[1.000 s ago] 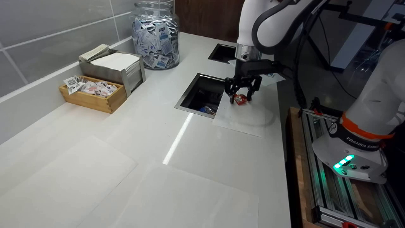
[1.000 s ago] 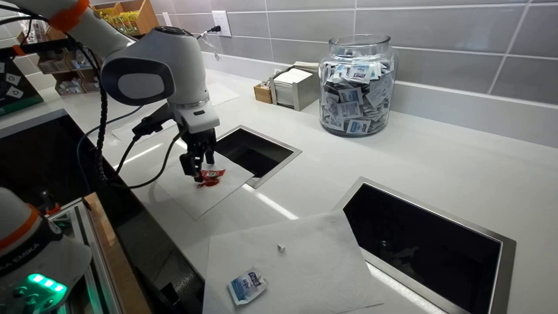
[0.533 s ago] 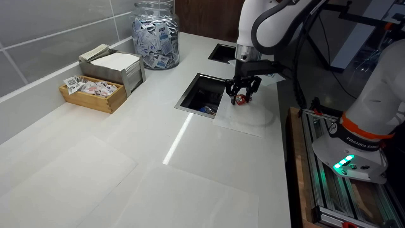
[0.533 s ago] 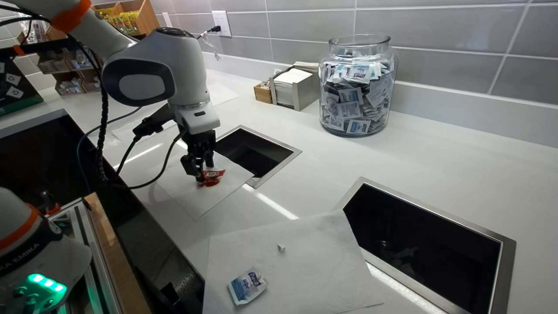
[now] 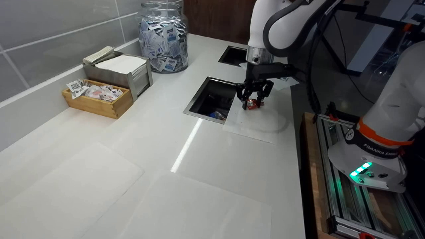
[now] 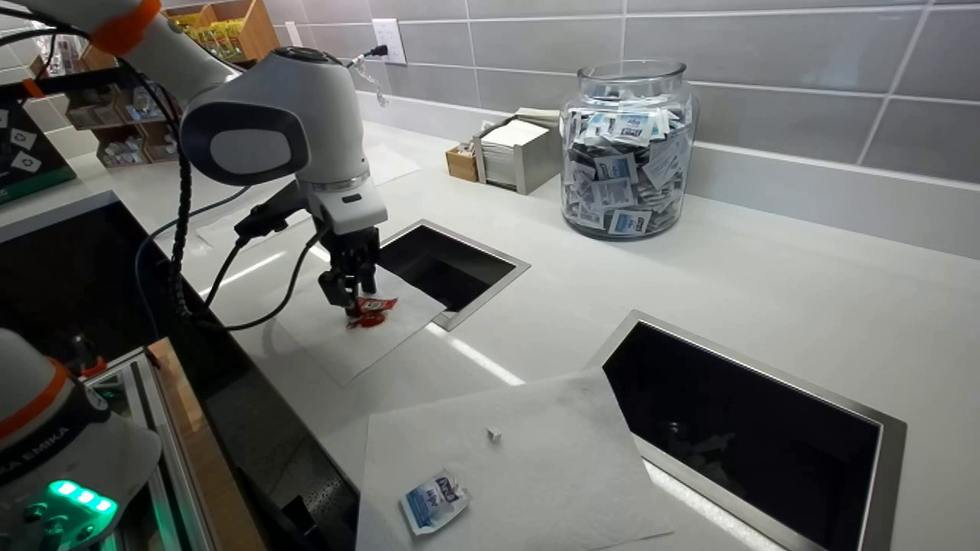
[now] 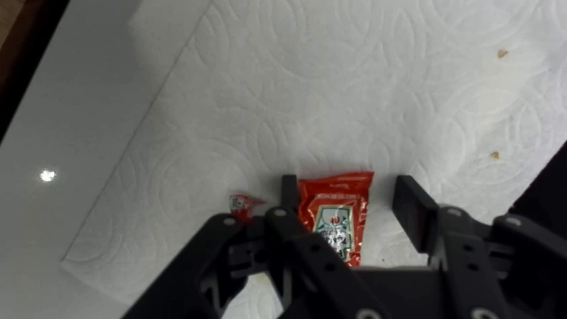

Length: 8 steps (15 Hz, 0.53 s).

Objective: Remove a red sachet from the paper and drop it in the cabinet waste bin opening

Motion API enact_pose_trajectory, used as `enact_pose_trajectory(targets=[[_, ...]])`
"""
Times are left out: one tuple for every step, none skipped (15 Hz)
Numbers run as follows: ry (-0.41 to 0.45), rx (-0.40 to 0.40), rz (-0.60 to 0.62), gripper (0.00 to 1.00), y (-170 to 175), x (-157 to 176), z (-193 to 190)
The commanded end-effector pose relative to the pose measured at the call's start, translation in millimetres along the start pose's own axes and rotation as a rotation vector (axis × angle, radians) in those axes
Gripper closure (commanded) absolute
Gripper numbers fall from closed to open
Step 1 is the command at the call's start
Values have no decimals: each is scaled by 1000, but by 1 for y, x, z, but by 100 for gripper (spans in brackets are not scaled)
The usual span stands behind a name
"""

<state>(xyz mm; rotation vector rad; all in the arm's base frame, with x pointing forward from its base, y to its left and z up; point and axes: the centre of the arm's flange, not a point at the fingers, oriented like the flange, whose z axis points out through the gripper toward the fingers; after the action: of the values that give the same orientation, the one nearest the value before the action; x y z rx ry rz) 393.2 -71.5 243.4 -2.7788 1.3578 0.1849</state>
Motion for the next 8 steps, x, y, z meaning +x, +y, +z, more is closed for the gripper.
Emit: enact_pose_trajectory(targets=[[-17,5,-7,44,-1,1,4],[-16,6,-7,47,-2,1,4],[-17,7,-9,45,-2,1,4],[-17,8,-10,47,-2,1,3],[-17,8,-11,46,-2,1,3],[-17,7,-11,48,-3,1,3],[-18,8,-13,55,-3,1,3],[-17,8,-13,60,-3,1,3]])
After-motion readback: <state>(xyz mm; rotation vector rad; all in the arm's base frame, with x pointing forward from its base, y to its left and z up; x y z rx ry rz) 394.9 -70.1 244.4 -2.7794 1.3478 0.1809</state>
